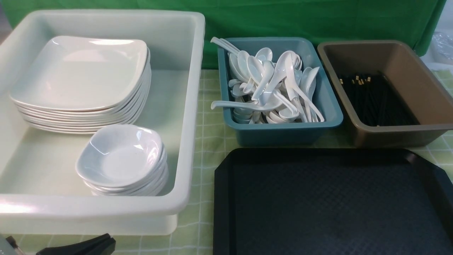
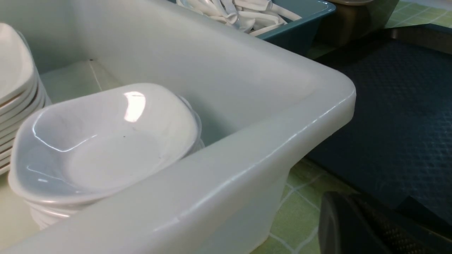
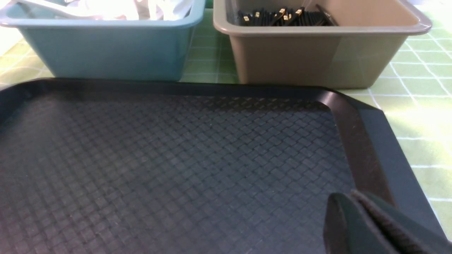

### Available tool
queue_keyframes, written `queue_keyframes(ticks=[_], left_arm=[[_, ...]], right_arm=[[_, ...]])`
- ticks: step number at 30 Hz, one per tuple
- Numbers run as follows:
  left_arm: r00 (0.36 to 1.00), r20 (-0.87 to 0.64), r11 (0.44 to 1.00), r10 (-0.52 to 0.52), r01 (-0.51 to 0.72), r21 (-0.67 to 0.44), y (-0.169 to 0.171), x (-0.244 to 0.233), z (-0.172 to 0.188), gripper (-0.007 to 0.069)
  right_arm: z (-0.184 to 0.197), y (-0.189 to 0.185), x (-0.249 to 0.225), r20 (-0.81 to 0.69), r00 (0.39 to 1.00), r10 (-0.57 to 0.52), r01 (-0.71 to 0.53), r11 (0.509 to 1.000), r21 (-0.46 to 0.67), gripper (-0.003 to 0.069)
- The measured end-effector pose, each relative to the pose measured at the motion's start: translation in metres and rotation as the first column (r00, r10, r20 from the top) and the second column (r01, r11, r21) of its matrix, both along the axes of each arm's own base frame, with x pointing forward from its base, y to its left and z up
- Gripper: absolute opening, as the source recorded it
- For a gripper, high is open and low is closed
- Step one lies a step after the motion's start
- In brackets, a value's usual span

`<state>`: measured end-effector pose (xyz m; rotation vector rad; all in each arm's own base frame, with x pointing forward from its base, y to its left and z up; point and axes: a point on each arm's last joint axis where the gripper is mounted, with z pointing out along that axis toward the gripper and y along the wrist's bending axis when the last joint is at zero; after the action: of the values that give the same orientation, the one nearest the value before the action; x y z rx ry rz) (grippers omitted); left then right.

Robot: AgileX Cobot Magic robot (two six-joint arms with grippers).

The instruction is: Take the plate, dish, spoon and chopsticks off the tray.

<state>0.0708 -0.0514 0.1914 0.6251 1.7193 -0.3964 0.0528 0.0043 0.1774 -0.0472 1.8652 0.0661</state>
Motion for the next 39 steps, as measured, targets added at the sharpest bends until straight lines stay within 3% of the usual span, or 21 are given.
queue_keyframes(ticks=[10,16,21,25,27,31,39], left_arm=[[1.0,0.001,1.0,0.0,0.0,0.0,0.0,0.0,0.0,0.0021],[0.991,0.135,1.0,0.019,-0.019,-0.002,0.005,-0.002,0.009,0.0021],[0.924,0.211,0.944,0.318,-0.288,-0.158,0.03,-0.005,0.02,0.0021],[0.817,0.169,0.82,0.551,-0.492,-0.293,0.047,-0.012,0.02,0.0021],[0.775,0.074,0.76,0.628,-0.59,-0.274,0.052,-0.014,0.011,0.0021],[0.75,-0.04,0.728,0.66,-0.652,-0.211,0.054,-0.015,-0.001,0.0021],[0.75,-0.059,0.728,0.659,-0.655,-0.204,0.053,-0.015,-0.003,0.0021]], right_arm=[[0.0,0.0,0.0,0.0,1.0,-0.001,0.001,1.0,0.003,0.0068],[0.0,0.0,0.0,0.0,1.0,-0.003,0.003,1.0,0.01,0.0084],[0.0,0.0,0.0,0.0,1.0,-0.003,0.003,1.0,0.01,0.0091],[0.0,0.0,0.0,0.0,1.0,-0.003,0.003,1.0,0.01,0.0099],[0.0,0.0,0.0,0.0,1.0,-0.003,0.003,1.0,0.01,0.0099],[0.0,0.0,0.0,0.0,1.0,-0.003,0.003,1.0,0.01,0.0109],[0.0,0.0,0.0,0.0,1.0,-0.003,0.003,1.0,0.01,0.0129]])
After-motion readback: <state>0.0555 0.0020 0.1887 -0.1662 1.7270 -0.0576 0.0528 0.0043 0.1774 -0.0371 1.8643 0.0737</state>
